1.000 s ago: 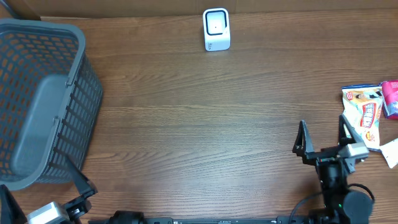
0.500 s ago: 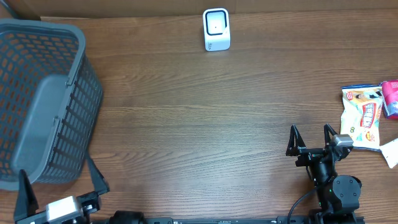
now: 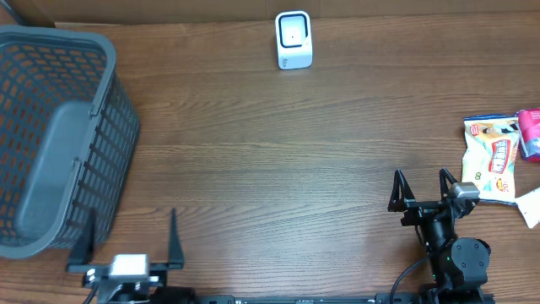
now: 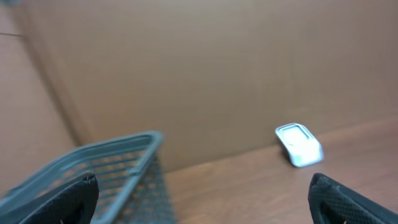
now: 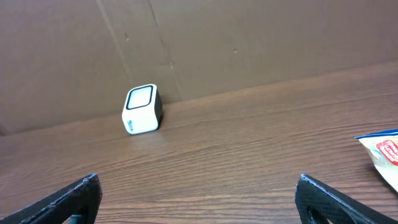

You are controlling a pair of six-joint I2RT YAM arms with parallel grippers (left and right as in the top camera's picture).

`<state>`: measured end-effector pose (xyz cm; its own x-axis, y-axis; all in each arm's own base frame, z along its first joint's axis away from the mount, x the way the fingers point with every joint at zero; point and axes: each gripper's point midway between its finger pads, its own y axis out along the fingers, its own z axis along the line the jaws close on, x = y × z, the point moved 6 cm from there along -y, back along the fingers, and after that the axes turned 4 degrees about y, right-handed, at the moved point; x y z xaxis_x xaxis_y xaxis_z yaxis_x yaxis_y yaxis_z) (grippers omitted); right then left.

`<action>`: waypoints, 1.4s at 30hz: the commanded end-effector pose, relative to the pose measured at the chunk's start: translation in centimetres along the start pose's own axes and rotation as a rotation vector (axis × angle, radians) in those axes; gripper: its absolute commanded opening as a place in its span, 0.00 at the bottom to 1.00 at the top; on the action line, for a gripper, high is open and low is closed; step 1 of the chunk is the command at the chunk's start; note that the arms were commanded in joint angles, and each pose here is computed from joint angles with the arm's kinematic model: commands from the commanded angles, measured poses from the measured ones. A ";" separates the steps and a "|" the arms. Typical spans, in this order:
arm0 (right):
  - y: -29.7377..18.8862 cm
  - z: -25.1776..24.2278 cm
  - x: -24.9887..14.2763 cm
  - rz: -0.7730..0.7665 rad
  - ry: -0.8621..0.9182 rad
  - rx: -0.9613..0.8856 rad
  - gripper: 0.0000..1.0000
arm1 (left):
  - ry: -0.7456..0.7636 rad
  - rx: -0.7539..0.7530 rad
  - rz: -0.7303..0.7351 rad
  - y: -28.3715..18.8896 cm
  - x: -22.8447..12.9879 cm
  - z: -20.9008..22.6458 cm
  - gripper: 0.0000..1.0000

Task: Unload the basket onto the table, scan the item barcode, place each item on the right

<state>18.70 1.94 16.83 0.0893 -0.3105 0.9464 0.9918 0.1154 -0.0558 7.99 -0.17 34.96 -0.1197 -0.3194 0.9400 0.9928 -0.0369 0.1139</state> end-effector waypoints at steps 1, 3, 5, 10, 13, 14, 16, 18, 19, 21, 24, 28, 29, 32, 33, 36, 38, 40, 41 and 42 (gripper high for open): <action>0.1 -0.2 -0.3 0.000 0.004 -0.012 1.00 | -0.061 -0.111 0.009 1.7 -2.2 -2.1 1.00; 0.1 -0.2 -0.3 0.000 0.004 -0.012 1.00 | -0.120 -0.048 0.020 4.4 -5.2 -2.5 1.00; 0.1 -0.2 -0.3 0.000 0.004 -0.012 1.00 | -0.124 -0.036 -0.012 6.0 -7.0 -3.2 1.00; 0.1 -0.2 -0.3 0.000 0.004 -0.012 1.00 | -0.136 0.005 -0.089 8.3 -11.9 -4.6 1.00; 0.1 -0.2 -0.3 0.000 0.004 -0.012 1.00 | -0.177 0.041 -0.055 8.7 -14.6 -4.7 1.00; 0.1 -0.2 -0.3 0.000 0.004 -0.012 1.00 | -0.175 0.050 -0.033 8.7 -14.9 -4.5 0.99; 0.1 -0.2 -0.3 0.000 0.004 -0.012 1.00 | -0.172 0.082 0.016 8.7 -15.9 -4.1 1.00; 0.1 -0.2 -0.3 0.000 0.004 -0.012 1.00 | -0.170 0.122 0.095 8.6 -17.4 -3.8 1.00; 0.1 -0.2 -0.3 0.000 0.004 -0.012 1.00 | -0.168 0.139 0.138 8.5 -18.1 -3.6 1.00; 0.1 -0.2 -0.3 0.000 0.004 -0.012 1.00 | -0.165 0.164 0.227 8.2 -19.7 -3.6 1.00; 0.1 -0.2 -0.3 0.000 0.004 -0.012 1.00 | -0.152 0.165 0.230 8.1 -19.7 -3.6 1.00; 0.1 -0.2 -0.3 0.000 0.004 -0.012 1.00 | -0.154 0.154 0.224 8.2 -19.6 -3.7 1.00; 0.1 -0.2 -0.3 0.000 0.004 -0.012 1.00 | -0.155 0.149 0.223 8.2 -19.6 -3.8 1.00; 0.1 -0.2 -0.3 0.000 0.004 -0.012 1.00 | -0.154 0.150 0.224 8.2 -19.6 -3.7 1.00; 0.1 -0.2 -0.3 0.000 0.004 -0.012 1.00 | -0.154 0.150 0.224 8.2 -19.6 -3.7 1.00; 0.1 -0.2 -0.3 0.000 0.004 -0.012 1.00 | -0.154 0.150 0.224 8.2 -19.6 -3.7 1.00; 0.1 -0.2 -0.3 0.000 0.004 -0.012 1.00 | -0.154 0.150 0.224 8.2 -19.6 -3.7 1.00; 0.1 -0.2 -0.3 0.000 0.004 -0.012 1.00 | -0.154 0.150 0.224 8.2 -19.6 -3.7 1.00; 0.1 -0.2 -0.3 0.000 0.004 -0.012 1.00 | -0.154 0.150 0.224 8.2 -19.6 -3.8 1.00; 0.1 -0.2 -0.3 0.000 0.004 -0.012 1.00 | -0.154 0.150 0.224 8.2 -19.6 -3.8 1.00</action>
<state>18.70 1.94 16.82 0.0901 -0.3108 0.9462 0.9917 0.1154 -0.0565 18.54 2.03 16.17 0.0992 -0.1659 0.9811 0.9866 0.1447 -0.0753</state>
